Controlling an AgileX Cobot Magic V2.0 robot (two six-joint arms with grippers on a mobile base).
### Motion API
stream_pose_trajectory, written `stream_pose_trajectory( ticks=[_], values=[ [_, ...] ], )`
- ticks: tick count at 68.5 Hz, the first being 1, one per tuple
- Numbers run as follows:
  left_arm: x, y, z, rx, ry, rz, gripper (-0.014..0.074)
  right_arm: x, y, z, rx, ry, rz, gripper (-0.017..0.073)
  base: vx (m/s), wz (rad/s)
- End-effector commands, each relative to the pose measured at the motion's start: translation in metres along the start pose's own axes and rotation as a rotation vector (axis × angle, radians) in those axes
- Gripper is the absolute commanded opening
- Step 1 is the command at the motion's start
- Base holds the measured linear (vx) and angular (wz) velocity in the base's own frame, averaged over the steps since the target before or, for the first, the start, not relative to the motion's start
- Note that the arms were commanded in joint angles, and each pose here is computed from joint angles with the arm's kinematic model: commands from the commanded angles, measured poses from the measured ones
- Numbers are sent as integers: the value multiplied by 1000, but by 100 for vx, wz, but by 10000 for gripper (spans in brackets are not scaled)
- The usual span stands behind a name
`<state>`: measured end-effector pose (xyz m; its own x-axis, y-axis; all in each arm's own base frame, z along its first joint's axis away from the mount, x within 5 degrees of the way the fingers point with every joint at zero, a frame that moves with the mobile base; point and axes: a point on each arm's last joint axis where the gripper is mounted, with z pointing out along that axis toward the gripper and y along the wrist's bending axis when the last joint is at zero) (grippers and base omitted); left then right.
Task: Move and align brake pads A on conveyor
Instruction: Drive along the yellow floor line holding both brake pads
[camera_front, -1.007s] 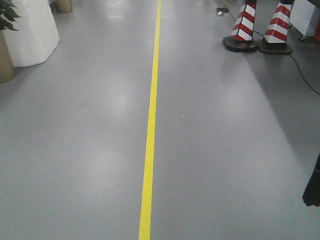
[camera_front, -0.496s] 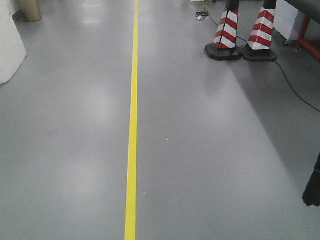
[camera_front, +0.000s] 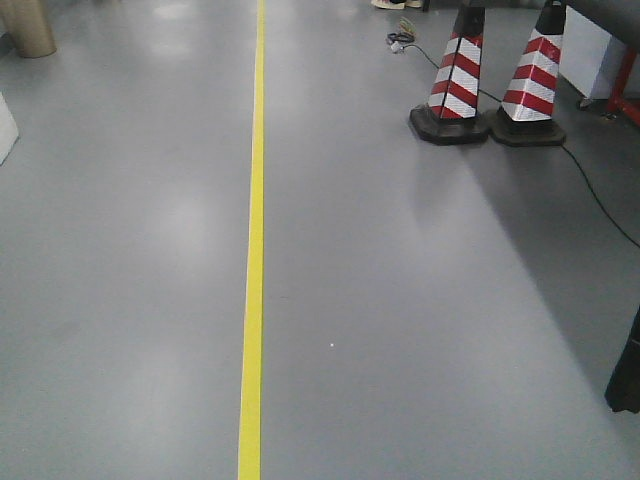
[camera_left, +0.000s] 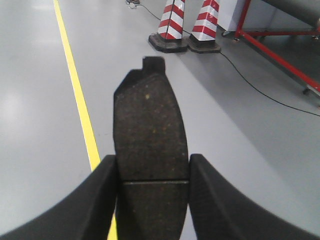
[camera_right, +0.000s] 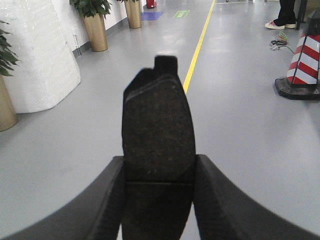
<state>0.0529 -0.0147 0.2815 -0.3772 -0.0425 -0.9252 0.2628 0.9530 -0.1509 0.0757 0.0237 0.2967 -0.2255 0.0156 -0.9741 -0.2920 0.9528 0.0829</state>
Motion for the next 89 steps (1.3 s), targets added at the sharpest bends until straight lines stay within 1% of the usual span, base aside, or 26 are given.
stream_pose_trajectory(
  ticks=[1,47,89],
  values=[
    [-16,-4,-3,32,-102,4,-6,-18,3,-3,-26,-120,-15,-4,63,2],
    [-16,-4,-3,32,-102,4,-6,-18,3,-3,-26,-120,-15,-4,63,-5],
    [-16,-4,-3,32,-102,4,-6,-18,3,-3,-26,-120,-15,-4,66,7]
  ],
)
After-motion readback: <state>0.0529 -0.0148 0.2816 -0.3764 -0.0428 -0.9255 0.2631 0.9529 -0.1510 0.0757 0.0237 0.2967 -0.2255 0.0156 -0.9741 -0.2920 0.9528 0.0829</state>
